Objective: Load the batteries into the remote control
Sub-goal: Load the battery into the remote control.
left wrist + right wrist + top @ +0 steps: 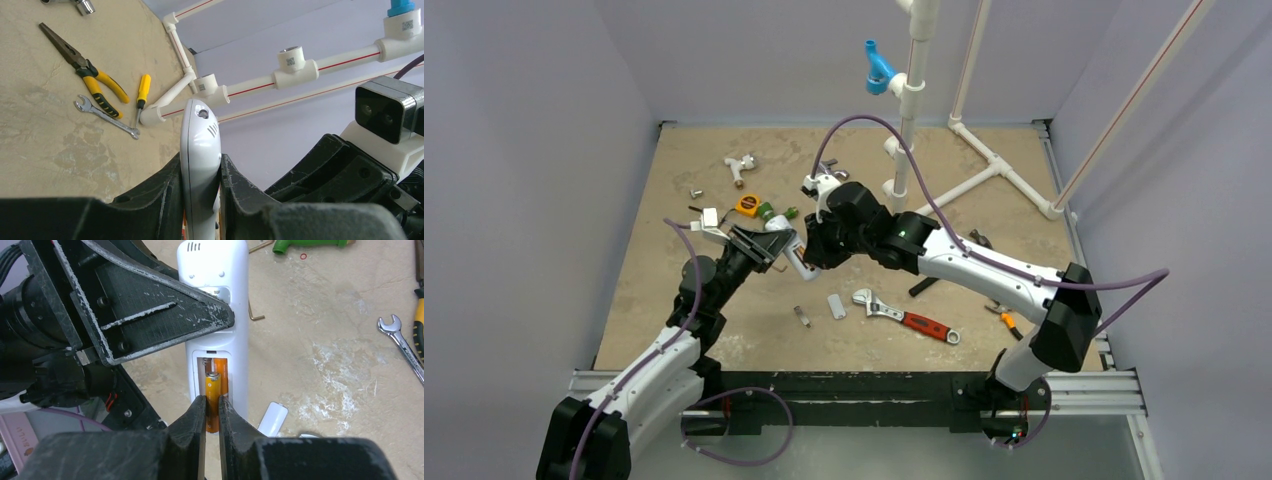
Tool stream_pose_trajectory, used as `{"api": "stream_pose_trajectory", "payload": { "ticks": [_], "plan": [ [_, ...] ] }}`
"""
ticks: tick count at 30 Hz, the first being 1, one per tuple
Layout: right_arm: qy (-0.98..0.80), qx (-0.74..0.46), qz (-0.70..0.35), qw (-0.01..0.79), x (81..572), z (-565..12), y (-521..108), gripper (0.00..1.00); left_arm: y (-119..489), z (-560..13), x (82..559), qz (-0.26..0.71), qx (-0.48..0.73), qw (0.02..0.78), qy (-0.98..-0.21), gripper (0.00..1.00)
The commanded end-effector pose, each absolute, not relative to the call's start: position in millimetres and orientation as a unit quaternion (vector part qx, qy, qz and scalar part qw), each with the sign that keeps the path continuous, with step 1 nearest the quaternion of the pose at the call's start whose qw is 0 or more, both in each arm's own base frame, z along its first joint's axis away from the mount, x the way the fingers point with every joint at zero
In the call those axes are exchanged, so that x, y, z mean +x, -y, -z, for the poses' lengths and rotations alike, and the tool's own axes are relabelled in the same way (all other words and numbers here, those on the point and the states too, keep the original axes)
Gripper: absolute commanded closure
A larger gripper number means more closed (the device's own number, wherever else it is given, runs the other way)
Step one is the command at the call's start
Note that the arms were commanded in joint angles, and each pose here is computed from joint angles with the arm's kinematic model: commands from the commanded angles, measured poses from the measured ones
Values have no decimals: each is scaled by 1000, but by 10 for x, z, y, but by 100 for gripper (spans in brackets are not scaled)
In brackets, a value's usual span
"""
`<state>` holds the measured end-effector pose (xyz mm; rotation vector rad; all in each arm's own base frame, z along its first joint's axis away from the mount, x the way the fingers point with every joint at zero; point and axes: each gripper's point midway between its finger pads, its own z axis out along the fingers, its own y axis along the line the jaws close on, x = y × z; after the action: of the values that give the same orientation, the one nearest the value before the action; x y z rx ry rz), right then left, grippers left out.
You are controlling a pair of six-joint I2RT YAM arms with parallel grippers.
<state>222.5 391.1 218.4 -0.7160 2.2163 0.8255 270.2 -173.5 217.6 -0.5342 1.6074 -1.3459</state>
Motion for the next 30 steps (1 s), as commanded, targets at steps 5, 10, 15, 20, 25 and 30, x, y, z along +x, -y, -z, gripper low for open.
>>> {"api": "stream_pose_trajectory", "payload": {
  "ticks": [5,10,15,20,25,30],
  "plan": [
    [-828,-276,-341,348,2262,-2426,-4089,91,1742,-2452,2725,568,-212,486,-629,100],
    [-832,-275,-340,342,2251,-2394,-4095,91,1732,-2462,2719,567,-213,489,-628,100],
    [-838,-270,-333,338,2244,-2367,-4057,90,1725,-2463,2722,565,-214,490,-628,100],
    [-845,-263,-327,332,2241,-2333,-4037,90,1724,-2460,2722,564,-214,490,-629,100],
    [-852,-254,-325,323,2234,-2321,-4041,90,1718,-2465,2722,563,-213,493,-628,100],
    [-857,-246,-318,322,2257,-2274,-4047,90,1722,-2464,2723,563,-212,493,-629,100]
  ]
}}
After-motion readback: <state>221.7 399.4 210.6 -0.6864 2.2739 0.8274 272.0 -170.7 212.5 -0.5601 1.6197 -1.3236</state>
